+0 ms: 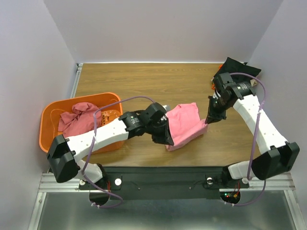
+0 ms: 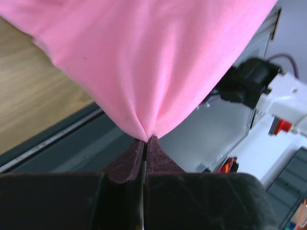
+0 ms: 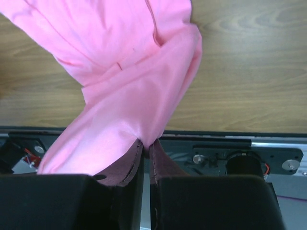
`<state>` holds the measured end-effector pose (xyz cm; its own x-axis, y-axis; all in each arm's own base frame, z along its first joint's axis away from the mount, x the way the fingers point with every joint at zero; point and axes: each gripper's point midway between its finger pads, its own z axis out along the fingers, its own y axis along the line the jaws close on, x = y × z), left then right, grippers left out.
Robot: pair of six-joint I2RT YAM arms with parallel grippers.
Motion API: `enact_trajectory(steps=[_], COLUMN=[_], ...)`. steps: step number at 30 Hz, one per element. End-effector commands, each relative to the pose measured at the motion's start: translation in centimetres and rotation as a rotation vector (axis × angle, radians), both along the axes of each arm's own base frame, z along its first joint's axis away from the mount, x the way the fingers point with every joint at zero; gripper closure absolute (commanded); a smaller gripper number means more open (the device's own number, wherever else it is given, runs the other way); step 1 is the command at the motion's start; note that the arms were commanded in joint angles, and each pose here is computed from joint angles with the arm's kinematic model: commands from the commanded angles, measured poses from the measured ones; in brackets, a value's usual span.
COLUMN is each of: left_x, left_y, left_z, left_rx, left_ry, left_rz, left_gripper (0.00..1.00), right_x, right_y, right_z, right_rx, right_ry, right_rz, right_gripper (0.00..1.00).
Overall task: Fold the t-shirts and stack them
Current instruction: Fold the tshirt
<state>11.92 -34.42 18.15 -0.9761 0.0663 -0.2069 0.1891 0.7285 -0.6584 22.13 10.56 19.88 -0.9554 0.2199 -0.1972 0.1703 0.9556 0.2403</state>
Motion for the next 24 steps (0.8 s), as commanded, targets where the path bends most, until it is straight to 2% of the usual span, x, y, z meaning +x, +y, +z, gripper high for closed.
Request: enact_trajectory(steps=[1,5,12,24], left_x=[2.4,3.9,7.2,11.2], left_y=[0.7,0.4,1.3,2.6], left_z=[1.8,1.7,0.2,-2.4], left_rx=[-0.057,-0.094,-0.055,-0.026], left_ry=[-0.056,-0.064,-0.080,-0.080], left_rz=[0.029,0.019,0.072,0.129], left_gripper=[1.00,1.00,1.00,1.00], right_x=[4.2,7.7,12.3,16.8], right_y=[0.6,1.3,1.7,2.3], right_z=[1.1,0.7,-0.2,-3.7], right_rx=[-0.001,-0.002,-0.045,-0.092], right_ry=[-0.122,-0.163,-0.214,-0.201], right_rz=[-0.021,-0.017,-0.001,0.047], right_gripper=[1.00,0.99,1.00,1.00])
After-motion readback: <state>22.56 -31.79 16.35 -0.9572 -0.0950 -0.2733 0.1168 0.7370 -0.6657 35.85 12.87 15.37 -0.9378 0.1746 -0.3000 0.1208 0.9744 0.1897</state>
